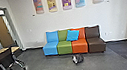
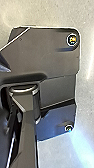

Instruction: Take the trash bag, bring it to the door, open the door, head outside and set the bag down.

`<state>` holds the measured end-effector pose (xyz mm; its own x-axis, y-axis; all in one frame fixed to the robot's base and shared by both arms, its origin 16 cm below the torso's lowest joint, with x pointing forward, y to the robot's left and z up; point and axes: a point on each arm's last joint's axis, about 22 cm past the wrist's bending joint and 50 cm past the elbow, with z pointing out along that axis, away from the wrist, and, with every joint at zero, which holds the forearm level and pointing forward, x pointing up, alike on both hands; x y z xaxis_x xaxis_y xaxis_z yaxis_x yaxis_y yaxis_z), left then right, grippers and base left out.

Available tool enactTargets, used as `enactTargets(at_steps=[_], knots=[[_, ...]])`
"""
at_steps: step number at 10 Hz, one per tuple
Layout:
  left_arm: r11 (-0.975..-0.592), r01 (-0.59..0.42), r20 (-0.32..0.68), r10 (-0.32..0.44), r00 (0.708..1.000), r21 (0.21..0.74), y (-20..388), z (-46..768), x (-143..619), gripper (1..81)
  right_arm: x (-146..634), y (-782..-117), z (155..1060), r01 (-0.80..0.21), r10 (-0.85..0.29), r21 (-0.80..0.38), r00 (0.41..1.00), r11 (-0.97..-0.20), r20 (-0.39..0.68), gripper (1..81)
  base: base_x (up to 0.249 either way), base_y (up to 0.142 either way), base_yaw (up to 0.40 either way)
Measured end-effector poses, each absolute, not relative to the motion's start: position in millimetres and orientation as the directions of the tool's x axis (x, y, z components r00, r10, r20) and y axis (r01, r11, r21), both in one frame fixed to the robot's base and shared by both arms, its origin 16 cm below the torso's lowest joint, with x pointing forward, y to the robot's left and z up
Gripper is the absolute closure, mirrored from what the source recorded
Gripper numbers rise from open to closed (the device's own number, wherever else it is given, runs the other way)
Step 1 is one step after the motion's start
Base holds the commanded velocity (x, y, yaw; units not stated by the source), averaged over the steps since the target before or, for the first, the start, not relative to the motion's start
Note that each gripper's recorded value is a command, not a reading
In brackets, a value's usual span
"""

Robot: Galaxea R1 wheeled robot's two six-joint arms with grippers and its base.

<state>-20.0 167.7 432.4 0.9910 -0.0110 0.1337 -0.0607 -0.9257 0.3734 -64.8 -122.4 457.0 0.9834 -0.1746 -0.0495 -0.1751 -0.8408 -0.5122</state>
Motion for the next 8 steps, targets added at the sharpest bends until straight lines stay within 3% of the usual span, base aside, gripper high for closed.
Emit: enactTargets(at_steps=[8], knots=[[-0.925,-0.062,0.136,-0.011,0.991,0.375,166,433,-18,1.0,-68,-120,458,-0.178,-0.175,-0.514,0.983,-0.839,-0.054,1.0,0.132,0.000,0.000]])
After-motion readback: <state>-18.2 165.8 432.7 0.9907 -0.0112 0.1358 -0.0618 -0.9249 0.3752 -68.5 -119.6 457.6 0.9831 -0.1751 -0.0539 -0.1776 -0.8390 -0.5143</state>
